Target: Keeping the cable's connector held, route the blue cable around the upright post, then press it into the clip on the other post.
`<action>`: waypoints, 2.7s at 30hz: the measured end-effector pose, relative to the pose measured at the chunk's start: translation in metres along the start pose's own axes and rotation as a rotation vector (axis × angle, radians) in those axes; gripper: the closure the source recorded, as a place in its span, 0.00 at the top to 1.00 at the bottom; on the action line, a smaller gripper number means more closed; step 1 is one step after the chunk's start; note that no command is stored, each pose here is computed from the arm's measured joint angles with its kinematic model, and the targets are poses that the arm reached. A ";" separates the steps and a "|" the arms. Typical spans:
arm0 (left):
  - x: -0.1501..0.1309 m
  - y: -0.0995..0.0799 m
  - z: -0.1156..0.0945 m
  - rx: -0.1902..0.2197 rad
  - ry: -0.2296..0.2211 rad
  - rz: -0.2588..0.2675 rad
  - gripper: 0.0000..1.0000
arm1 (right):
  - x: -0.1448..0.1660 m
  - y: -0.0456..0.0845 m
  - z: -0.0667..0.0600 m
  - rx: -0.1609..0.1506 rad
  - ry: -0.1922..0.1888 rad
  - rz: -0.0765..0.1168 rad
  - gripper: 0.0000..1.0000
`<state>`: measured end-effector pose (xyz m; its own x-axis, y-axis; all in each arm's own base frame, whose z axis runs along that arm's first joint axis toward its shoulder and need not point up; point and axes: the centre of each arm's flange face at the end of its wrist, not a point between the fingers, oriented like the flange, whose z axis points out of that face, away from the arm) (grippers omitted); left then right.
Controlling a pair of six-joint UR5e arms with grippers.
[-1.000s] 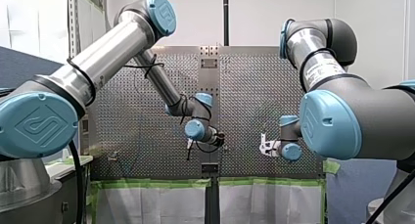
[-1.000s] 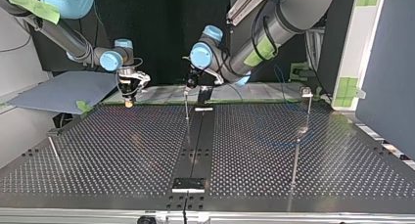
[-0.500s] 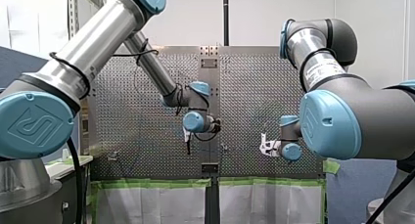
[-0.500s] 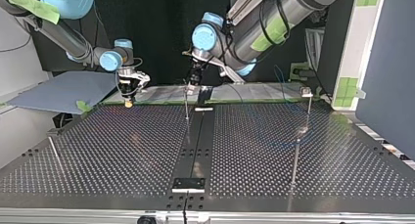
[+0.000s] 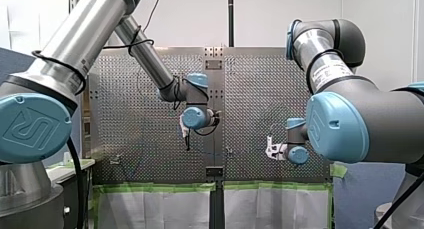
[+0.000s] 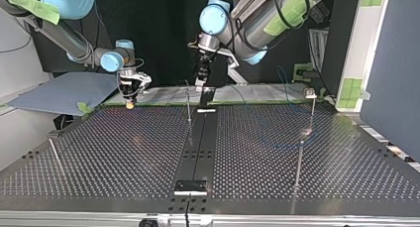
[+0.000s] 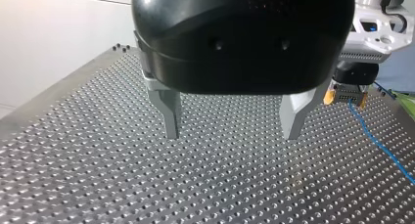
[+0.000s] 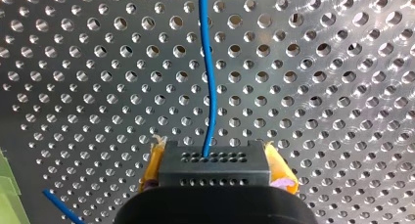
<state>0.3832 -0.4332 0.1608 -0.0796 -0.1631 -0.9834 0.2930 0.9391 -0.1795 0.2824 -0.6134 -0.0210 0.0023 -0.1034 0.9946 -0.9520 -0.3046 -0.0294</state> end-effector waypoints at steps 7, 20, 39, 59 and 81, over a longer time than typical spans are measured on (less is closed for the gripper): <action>-0.013 0.004 -0.026 0.001 -0.001 0.001 0.99 | 0.000 0.000 0.000 0.000 0.000 0.000 0.00; -0.033 0.015 -0.075 0.009 -0.002 -0.001 0.99 | 0.001 0.003 0.002 -0.005 0.003 0.003 0.00; -0.045 0.028 -0.111 0.010 -0.008 -0.002 0.99 | 0.002 0.004 0.003 -0.006 0.002 0.000 0.00; -0.045 0.028 -0.111 0.010 -0.008 -0.003 0.99 | 0.002 0.004 0.003 -0.006 0.002 0.000 0.00; -0.045 0.028 -0.111 0.010 -0.008 -0.003 0.99 | 0.002 0.004 0.003 -0.006 0.002 0.000 0.00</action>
<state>0.2895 -0.3663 0.2030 -0.0728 -0.1680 -0.9831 0.3022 0.9357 -0.1822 0.2791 -0.6174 -0.0194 0.0013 -0.1017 0.9948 -0.9539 -0.2987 -0.0293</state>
